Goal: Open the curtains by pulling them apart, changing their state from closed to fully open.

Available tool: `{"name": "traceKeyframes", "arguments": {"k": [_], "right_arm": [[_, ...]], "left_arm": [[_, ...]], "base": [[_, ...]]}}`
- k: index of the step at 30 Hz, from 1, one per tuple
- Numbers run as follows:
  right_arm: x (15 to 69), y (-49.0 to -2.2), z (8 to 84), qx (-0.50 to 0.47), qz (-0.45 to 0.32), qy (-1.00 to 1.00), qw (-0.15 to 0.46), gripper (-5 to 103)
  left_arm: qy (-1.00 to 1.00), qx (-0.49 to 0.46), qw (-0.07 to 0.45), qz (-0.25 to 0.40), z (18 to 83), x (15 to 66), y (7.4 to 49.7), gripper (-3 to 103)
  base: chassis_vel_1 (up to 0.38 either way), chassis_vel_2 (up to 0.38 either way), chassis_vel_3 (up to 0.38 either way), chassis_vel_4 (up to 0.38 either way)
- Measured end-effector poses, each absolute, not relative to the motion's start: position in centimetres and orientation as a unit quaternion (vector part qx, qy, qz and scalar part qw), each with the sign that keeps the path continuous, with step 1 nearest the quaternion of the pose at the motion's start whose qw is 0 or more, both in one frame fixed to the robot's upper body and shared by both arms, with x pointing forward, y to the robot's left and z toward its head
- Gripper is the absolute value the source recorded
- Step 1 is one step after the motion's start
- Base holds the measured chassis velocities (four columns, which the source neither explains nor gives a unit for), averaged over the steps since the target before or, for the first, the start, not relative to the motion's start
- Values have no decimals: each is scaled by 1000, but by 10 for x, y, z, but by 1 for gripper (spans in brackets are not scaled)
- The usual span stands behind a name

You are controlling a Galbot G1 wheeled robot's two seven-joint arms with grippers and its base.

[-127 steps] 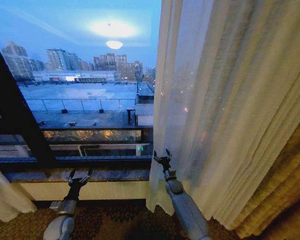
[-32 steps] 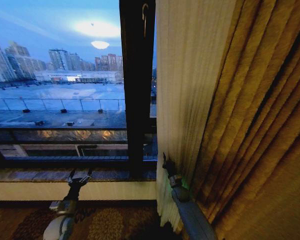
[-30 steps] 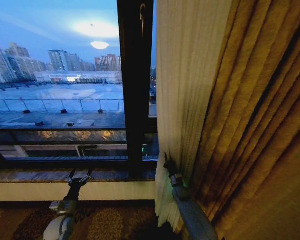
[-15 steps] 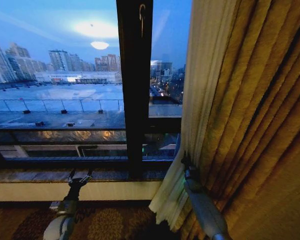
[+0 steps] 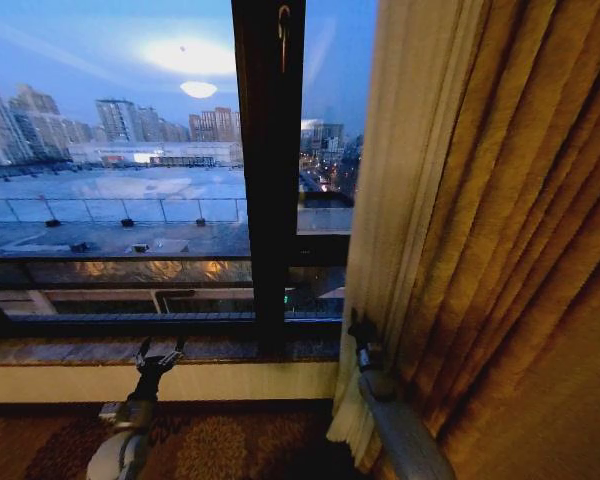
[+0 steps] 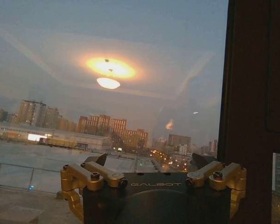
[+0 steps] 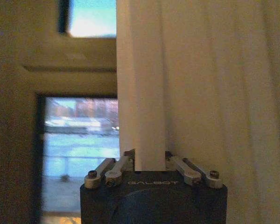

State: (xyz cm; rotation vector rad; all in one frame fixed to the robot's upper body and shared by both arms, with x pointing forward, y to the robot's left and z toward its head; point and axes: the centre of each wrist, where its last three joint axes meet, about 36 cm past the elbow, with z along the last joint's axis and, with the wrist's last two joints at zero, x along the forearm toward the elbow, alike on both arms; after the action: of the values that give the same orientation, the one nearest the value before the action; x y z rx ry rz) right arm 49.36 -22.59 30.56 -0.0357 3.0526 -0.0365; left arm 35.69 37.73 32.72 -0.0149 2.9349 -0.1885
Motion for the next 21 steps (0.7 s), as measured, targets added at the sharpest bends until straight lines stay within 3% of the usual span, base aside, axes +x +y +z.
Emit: {"name": "traceKeyframes", "arguments": {"k": [7, 9, 12, 14, 15, 21], "right_arm": [[459, -213, 322, -56, 11, 997, 54, 55], [456, -214, 323, -56, 11, 997, 55, 55], [443, -217, 322, -54, 2, 997, 54, 71], [441, -217, 320, -53, 0, 997, 52, 71], [438, -217, 318, -51, -2, 997, 50, 83], [435, -209, 315, -53, -3, 997, 51, 97]], "left_arm": [[993, -5, 100, -64, 327, 357, 377, 100], [993, -5, 100, -64, 327, 357, 377, 100], [993, -5, 100, -64, 327, 357, 377, 100], [993, -5, 100, -64, 327, 357, 377, 100], [993, -5, 100, -64, 327, 357, 377, 100], [993, -5, 100, -64, 327, 357, 377, 100]], "base": [[0, 0, 0, 0], [0, 0, 0, 0], [0, 0, 0, 0], [0, 0, 0, 0], [0, 0, 0, 0], [0, 0, 0, 0]]}}
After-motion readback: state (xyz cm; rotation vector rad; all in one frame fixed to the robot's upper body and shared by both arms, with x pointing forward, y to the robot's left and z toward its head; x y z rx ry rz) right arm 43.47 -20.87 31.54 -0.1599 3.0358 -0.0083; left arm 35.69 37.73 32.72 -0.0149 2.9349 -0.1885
